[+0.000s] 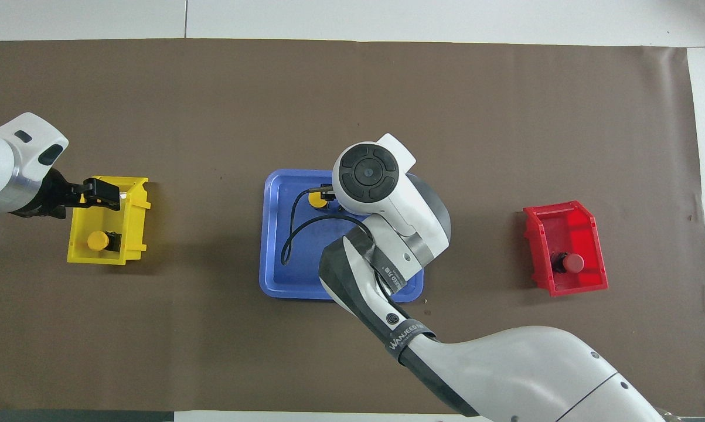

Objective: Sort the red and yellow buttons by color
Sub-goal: 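Grasp the second red button with the right gripper on the tray, then carry the red button to the red bin while the left gripper reaches yellow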

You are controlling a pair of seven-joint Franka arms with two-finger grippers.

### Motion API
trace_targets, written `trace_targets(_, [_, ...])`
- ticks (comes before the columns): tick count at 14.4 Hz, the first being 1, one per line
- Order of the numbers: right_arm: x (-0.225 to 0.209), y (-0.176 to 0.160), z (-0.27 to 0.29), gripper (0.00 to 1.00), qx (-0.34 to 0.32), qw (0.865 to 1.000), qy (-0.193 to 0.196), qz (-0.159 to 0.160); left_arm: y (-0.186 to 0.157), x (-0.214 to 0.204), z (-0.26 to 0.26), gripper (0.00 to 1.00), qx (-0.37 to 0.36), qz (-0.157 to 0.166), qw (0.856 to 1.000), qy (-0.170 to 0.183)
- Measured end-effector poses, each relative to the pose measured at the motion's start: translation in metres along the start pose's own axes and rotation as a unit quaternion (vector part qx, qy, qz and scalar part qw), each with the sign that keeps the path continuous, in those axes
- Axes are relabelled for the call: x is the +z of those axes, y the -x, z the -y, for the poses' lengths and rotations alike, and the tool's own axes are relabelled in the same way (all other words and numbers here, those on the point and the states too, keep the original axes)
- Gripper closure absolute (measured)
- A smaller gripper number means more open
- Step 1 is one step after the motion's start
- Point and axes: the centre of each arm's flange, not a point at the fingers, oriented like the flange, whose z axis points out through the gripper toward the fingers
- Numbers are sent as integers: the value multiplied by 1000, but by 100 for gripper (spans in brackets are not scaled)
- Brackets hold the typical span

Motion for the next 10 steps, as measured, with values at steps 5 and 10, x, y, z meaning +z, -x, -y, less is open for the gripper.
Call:
trace_targets(5, [-2, 0, -1, 59, 1, 1000, 0, -1, 15, -19, -94, 0, -8, -24, 1000, 3])
trace_targets(10, [-56, -32, -58, 59, -13, 1000, 9, 2, 11, -15, -157, 0, -11, -28, 999, 33])
